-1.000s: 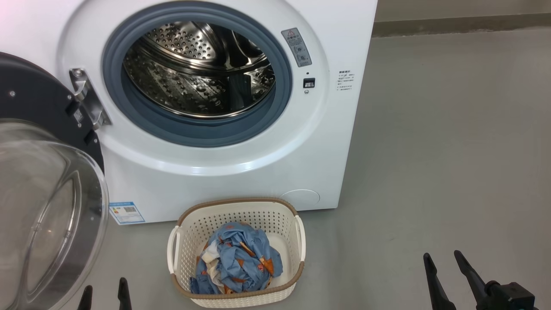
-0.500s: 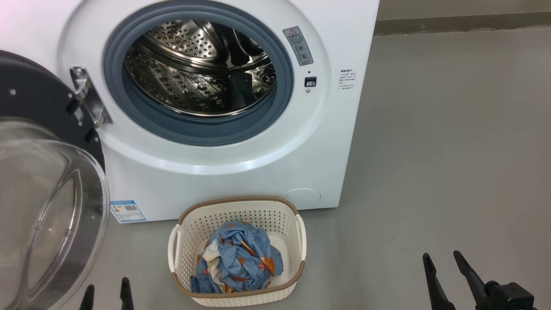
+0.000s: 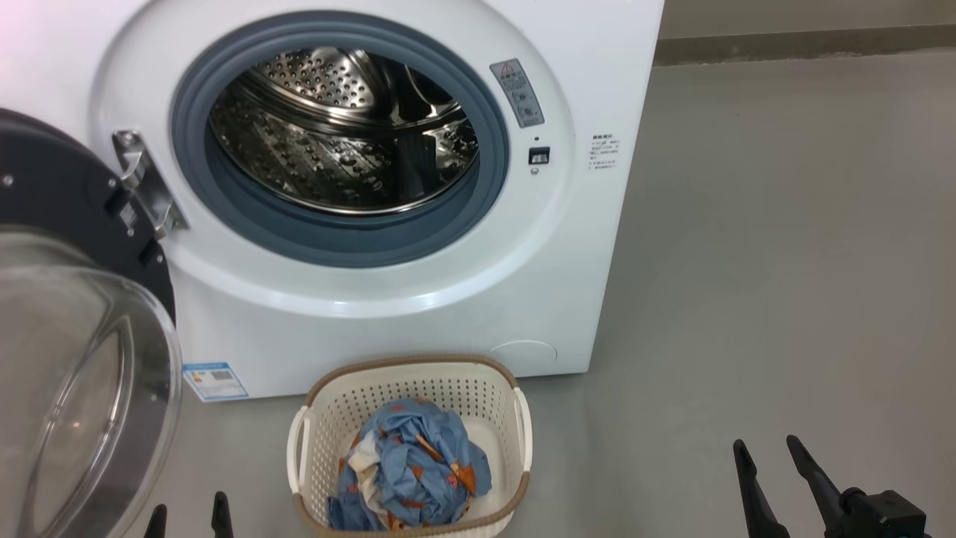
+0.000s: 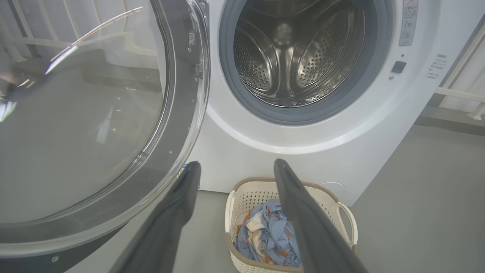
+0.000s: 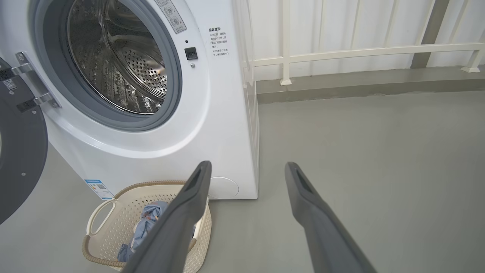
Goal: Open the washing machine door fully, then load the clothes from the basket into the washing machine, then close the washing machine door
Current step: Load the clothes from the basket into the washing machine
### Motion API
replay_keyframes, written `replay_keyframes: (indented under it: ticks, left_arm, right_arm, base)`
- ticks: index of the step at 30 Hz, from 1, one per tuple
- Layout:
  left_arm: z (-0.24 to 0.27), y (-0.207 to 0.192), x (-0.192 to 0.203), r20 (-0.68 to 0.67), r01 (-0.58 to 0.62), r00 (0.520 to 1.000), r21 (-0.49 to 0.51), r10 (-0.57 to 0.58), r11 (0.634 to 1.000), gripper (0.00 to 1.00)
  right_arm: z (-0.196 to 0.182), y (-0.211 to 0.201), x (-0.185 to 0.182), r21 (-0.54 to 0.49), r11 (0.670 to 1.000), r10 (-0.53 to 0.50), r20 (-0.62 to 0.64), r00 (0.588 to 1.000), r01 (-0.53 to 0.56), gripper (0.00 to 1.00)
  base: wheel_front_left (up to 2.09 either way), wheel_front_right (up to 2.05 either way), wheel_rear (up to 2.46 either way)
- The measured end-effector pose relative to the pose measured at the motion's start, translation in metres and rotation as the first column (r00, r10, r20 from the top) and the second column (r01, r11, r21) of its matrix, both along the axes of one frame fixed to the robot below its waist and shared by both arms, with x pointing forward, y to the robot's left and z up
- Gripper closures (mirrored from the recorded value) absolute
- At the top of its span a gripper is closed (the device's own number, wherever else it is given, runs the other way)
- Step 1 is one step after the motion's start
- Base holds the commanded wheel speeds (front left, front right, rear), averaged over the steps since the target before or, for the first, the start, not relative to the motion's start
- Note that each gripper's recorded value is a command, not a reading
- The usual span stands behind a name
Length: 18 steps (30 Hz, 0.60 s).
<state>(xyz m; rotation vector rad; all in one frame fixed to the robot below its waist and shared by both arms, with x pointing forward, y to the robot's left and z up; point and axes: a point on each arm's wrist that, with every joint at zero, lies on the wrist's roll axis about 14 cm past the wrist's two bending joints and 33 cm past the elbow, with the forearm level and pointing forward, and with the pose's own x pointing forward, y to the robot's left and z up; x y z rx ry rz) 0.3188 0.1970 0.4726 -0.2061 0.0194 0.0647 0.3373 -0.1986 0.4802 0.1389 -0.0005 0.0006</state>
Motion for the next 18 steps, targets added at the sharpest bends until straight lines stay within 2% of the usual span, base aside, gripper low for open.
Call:
replay_keyframes:
  ticks: [8, 18]
  left_arm:
    - [0.0012, 0.0025, 0.0004, 0.001, -0.014, 1.0, 0.017, 0.014, 1.0, 0.0]
    - [0.0019, 0.0023, 0.0007, 0.001, -0.016, 1.0, 0.034, 0.016, 0.999, 0.0]
  right_arm:
    - [-0.0001, -0.0001, -0.0001, 0.0, 1.0, 0.0, 0.0, 1.0, 0.0, 0.0]
    - [-0.0001, 0.0001, -0.0002, 0.0, 1.0, 0.0, 0.0, 1.0, 0.0, 0.0]
  base:
    - [1.08, -1.08, 0.0]
    - [0.1, -0.1, 0.0]
